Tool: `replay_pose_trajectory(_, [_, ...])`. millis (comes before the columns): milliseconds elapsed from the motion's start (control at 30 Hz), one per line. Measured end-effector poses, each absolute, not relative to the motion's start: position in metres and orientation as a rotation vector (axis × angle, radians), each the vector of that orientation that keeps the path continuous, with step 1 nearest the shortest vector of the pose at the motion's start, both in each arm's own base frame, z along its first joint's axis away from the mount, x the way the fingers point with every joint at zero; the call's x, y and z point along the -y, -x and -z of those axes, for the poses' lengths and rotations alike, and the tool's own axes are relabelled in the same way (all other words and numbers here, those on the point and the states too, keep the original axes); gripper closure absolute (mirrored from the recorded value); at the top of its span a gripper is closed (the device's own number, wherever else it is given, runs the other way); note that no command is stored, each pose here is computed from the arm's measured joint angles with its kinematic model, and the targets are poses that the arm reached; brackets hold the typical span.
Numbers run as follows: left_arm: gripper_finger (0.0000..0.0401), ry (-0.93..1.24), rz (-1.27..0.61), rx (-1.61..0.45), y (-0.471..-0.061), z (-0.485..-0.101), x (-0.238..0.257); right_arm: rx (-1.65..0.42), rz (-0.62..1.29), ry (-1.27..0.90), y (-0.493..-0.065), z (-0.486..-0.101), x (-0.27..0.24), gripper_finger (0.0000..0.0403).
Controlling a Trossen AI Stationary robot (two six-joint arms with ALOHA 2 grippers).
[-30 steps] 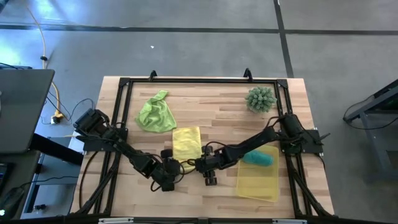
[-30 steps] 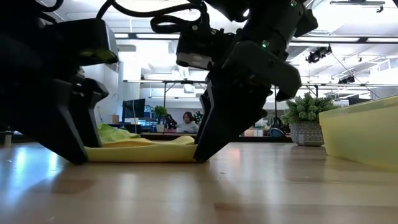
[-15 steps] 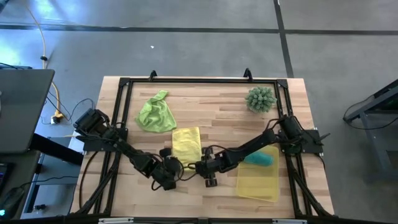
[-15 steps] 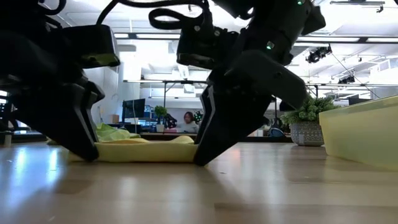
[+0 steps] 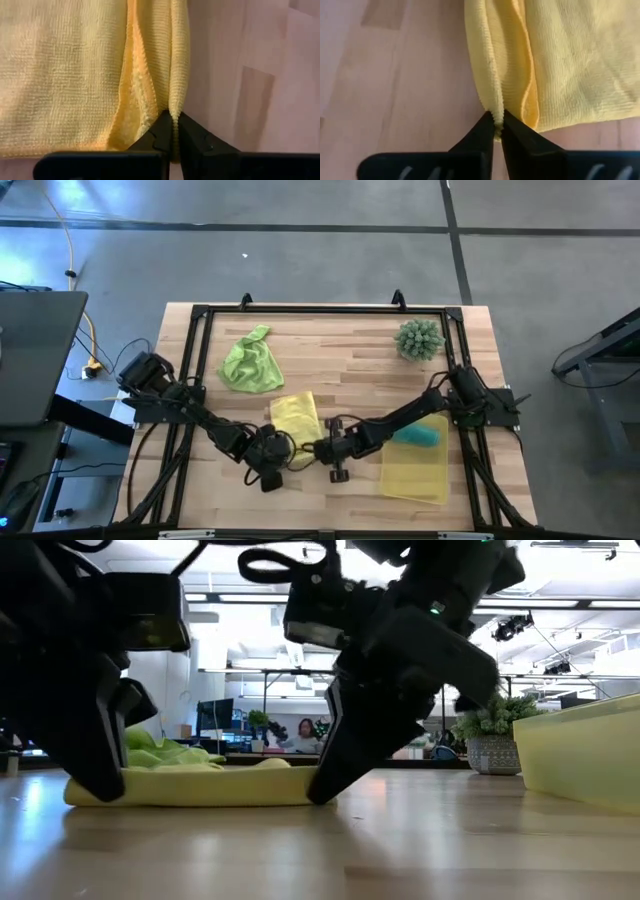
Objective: Roll microfiber towels into tight, uniform cylinder then place into a basket
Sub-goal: Roll the yellow microfiber cloth
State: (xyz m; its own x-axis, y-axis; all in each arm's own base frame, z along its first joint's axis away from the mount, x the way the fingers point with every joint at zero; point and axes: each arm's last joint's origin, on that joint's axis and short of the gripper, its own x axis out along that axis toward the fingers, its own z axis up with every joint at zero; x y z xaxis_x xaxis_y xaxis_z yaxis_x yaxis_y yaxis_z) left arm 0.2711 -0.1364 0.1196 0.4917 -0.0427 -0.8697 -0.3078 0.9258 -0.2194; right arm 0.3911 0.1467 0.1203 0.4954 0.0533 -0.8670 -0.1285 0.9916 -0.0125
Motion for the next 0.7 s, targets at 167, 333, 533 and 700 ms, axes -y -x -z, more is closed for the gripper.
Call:
replay_pose_trajectory(167, [0.0393,0.495,-0.172,-1.079,-0.273,-0.122,0.132,-1.064,-0.184,-0.083,-0.397,-0.121,-0.138,0.0399])
replay_pose_trajectory(333, [0.0393,0.593,-0.170,-1.090,-0.274,-0.126,0.129,-1.077,-0.258,-0.246,-0.402,-0.122,-0.129,0.0400])
replay_pose_trajectory(533, [0.0393,0.631,-0.155,-1.046,-0.273,-0.140,0.129,-1.092,-0.322,-0.339,-0.405,-0.121,-0.121,0.0401])
replay_pose_trajectory(700, [0.0393,0.616,-0.254,-1.044,-0.268,-0.141,0.124,-1.082,-0.302,-0.352,-0.408,-0.122,-0.111,0.0402])
